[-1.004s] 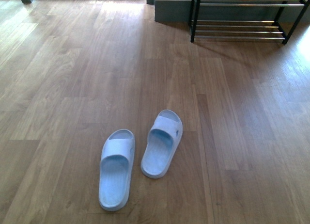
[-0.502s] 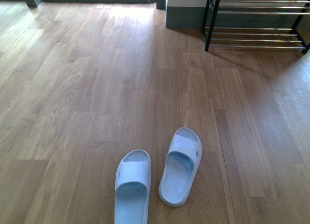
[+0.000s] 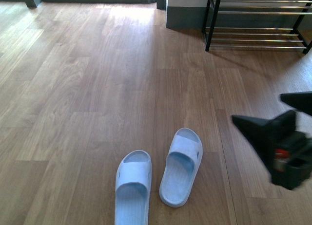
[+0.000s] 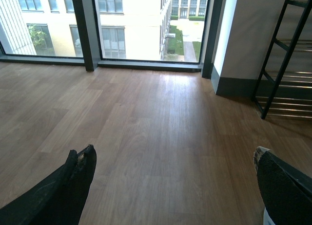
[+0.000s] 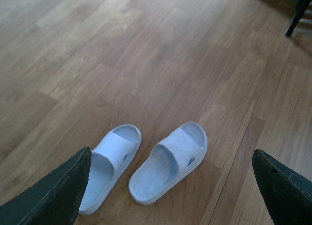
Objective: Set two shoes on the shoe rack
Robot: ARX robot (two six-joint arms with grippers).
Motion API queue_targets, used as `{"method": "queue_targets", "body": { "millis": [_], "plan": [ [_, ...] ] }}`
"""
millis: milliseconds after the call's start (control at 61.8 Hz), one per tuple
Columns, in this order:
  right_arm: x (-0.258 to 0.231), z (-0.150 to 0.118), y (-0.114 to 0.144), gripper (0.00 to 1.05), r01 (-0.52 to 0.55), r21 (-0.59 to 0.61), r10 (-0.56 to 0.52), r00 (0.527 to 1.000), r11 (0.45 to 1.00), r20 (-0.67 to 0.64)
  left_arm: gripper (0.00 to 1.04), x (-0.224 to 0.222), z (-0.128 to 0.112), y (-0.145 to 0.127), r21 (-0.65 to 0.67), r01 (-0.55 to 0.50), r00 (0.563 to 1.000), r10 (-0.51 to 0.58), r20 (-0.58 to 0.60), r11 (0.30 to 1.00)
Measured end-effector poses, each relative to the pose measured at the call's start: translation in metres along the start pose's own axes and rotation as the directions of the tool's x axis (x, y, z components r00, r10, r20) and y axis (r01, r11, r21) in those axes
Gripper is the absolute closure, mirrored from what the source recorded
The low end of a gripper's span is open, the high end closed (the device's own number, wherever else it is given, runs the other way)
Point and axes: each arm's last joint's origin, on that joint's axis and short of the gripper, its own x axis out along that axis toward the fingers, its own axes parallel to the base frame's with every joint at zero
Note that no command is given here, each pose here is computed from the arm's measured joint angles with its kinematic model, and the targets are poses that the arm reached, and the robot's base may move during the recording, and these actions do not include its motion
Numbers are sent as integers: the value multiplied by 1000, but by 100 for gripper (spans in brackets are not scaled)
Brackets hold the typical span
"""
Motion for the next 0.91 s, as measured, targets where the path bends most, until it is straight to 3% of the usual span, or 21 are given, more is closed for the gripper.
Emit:
{"method": "queue_targets", "body": {
  "millis": [259, 583, 793, 907],
  "plan": [
    [105, -57, 9, 9, 1, -25, -8, 966, 1000, -257, 9, 0, 0, 0, 0, 0, 1000, 0, 0, 1000],
    [192, -129, 4, 9, 107, -22, -107, 908, 994, -405, 9, 0, 0, 0, 0, 0, 1000, 0, 0, 1000],
    [238, -145, -13, 9, 263, 33, -228, 886, 964, -403, 9, 0, 0, 0, 0, 0, 1000, 0, 0, 1000],
    [254, -147, -22, 11, 292, 64, -244, 884, 954, -398, 9, 0, 0, 0, 0, 0, 1000, 0, 0, 1000]
  ]
}}
